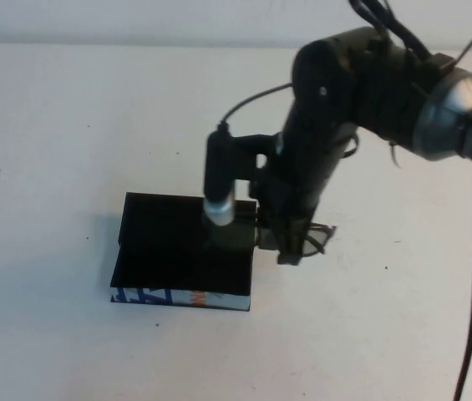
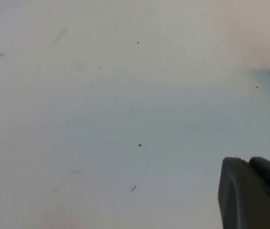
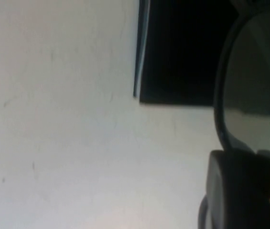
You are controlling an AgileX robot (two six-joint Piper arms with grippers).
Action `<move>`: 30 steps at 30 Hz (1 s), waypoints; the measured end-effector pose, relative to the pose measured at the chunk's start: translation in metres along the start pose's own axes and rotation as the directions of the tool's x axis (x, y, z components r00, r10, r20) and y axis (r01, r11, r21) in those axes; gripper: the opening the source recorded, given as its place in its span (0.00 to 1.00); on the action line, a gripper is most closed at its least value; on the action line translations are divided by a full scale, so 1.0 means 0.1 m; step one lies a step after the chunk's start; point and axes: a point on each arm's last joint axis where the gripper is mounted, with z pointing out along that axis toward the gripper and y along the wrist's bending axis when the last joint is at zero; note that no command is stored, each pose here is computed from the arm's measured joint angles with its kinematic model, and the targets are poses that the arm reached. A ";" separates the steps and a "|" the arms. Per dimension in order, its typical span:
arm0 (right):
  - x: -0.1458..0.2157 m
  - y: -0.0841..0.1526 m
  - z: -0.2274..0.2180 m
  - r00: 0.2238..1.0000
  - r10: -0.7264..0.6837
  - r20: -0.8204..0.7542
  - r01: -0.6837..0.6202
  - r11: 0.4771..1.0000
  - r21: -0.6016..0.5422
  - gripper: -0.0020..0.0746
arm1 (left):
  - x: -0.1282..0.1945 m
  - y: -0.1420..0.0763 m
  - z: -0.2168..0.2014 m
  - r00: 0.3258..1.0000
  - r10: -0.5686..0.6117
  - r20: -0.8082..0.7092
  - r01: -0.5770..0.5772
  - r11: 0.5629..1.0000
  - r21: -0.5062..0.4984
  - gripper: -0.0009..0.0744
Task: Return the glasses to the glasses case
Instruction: Place the glasses in the glasses case
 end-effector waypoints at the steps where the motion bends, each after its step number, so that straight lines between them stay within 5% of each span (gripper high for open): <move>1: -0.11 0.00 0.01 1.000 -0.017 0.014 0.017 1.000 0.008 0.12 | 0.00 0.00 0.00 1.000 0.000 0.000 0.000 1.000 0.000 0.01; 12: -0.77 -0.05 0.52 0.996 -0.072 0.047 0.072 0.997 -0.006 0.12 | 0.00 0.00 0.00 1.000 0.000 0.000 0.000 1.000 0.000 0.01; 30: -0.81 -0.07 0.80 0.998 -0.059 0.033 0.061 0.997 -0.054 0.12 | 0.00 0.00 0.00 1.000 0.000 0.000 0.000 1.000 0.000 0.01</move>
